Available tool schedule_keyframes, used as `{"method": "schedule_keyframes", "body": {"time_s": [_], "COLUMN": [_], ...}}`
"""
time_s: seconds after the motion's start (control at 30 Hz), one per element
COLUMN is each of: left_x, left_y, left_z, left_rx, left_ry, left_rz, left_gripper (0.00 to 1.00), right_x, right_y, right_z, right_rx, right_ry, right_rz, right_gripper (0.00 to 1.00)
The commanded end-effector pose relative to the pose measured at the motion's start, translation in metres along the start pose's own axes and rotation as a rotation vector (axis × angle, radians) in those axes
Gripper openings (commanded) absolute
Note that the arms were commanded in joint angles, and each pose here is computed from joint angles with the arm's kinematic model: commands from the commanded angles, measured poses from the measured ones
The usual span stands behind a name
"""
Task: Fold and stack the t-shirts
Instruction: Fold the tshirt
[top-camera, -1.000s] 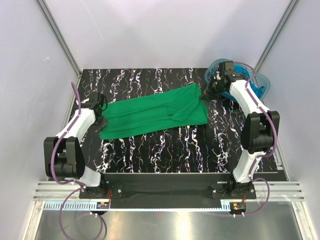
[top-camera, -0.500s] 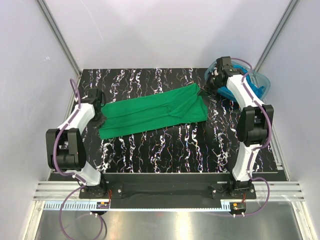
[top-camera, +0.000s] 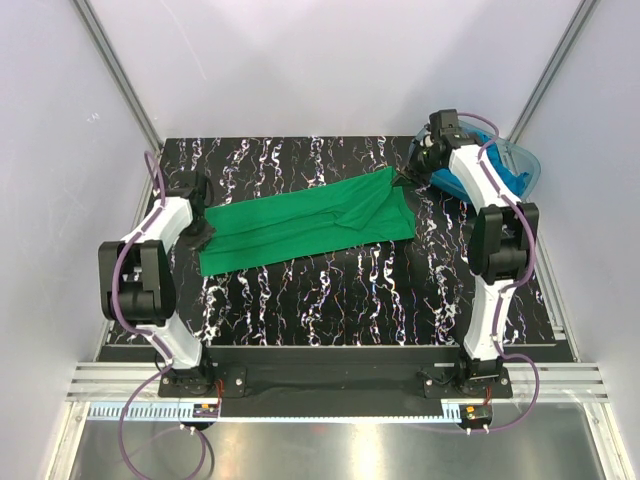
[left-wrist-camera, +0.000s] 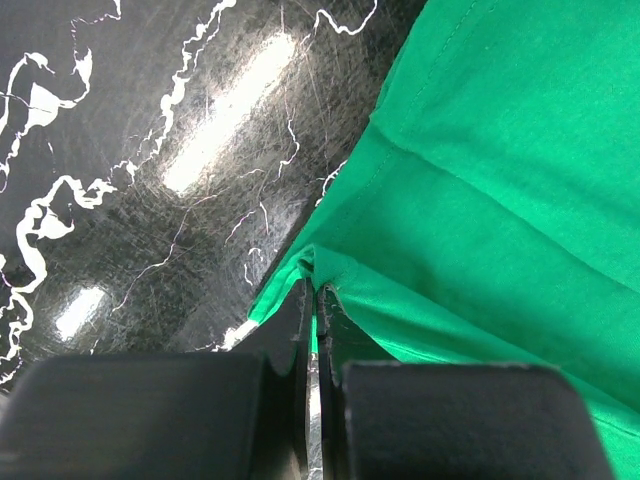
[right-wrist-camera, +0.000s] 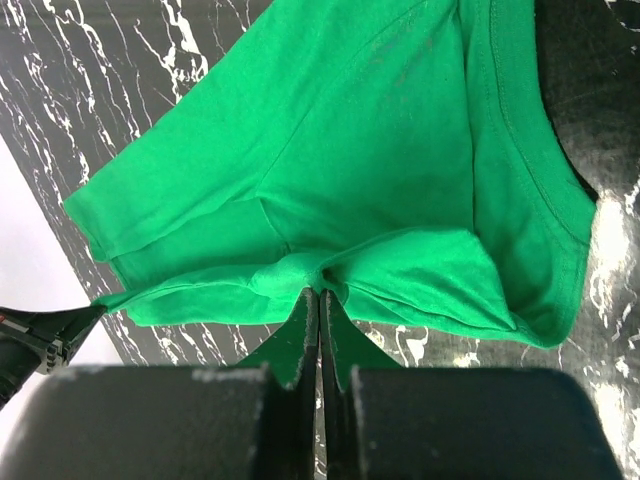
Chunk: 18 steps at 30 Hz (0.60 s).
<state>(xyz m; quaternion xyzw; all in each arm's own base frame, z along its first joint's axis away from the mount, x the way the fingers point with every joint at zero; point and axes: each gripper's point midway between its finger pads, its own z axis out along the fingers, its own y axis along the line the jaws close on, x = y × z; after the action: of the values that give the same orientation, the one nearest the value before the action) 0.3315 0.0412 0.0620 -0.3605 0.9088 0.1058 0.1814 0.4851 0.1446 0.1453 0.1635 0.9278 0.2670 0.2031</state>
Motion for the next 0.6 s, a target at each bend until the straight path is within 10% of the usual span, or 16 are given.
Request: {"method": "schedule_keyframes", "body": {"time_s": [0.0,0.57], "left_x": [-0.023,-0.031], "left_y": [-0.009,-0.012], "left_z": [-0.004,0.007], "left_rx": [0.022,-0.004], "left_ry": [-0.054,-0.04], "left_rz": [-0.014,-0.019], "left_gripper": [0.01,0.01], "right_x": [-0.01,-0.025], "right_y": [0.017,0.026], "right_z": [0.005,0.019], "right_rx": [-0.056,-0.087], "right_ry": [-0.024,-0.037], "right_rz": [-0.03,0.0], "right_gripper": [0.0,0.0]}}
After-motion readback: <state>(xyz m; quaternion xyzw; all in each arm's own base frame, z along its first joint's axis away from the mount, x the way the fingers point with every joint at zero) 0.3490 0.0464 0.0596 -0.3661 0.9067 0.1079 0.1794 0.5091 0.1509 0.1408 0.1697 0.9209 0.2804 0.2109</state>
